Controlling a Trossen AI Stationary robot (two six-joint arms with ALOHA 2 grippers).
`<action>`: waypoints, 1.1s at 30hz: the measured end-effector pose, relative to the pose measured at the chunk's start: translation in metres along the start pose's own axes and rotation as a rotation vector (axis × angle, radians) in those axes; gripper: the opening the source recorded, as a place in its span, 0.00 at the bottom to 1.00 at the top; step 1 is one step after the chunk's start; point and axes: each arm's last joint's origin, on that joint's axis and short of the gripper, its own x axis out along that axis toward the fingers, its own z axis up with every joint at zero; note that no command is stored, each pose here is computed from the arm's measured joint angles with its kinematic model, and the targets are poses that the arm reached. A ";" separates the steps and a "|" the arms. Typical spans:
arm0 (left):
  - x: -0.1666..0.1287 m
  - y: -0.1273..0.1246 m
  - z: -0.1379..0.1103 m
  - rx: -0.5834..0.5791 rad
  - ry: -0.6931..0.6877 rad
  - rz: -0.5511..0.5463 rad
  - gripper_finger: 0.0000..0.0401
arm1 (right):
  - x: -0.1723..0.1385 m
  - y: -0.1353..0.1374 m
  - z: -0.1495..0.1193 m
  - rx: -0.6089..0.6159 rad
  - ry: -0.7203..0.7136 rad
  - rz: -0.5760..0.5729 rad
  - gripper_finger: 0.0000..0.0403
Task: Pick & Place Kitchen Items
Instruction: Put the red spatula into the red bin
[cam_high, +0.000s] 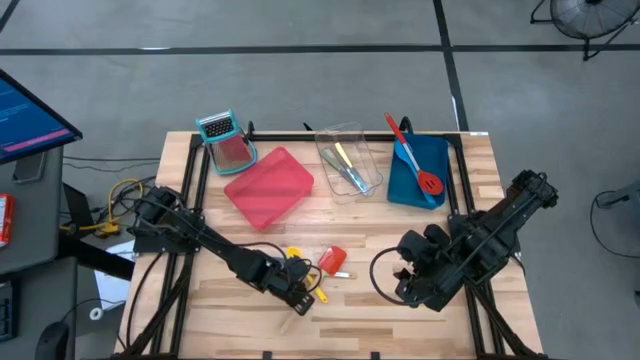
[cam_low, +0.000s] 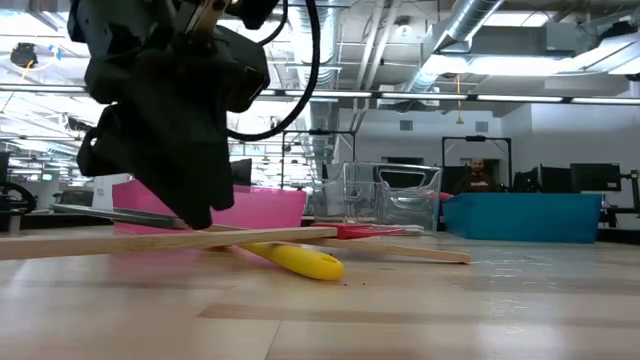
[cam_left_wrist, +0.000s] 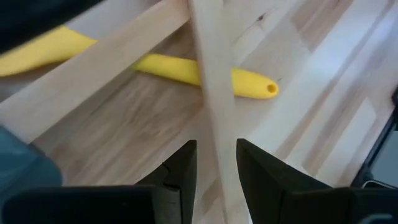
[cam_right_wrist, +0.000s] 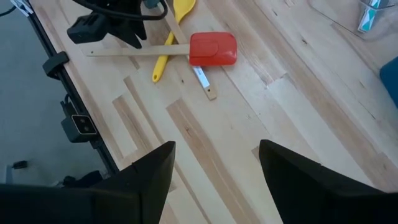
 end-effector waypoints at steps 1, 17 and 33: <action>0.000 0.000 0.000 0.004 0.001 0.000 0.24 | 0.000 0.000 0.000 0.000 0.000 0.000 0.58; 0.001 -0.001 0.000 0.064 -0.017 -0.036 0.50 | 0.000 0.000 0.000 0.000 0.000 0.000 0.58; 0.016 0.002 -0.004 0.066 0.008 -0.020 0.55 | 0.000 0.002 0.001 0.009 -0.006 0.019 0.58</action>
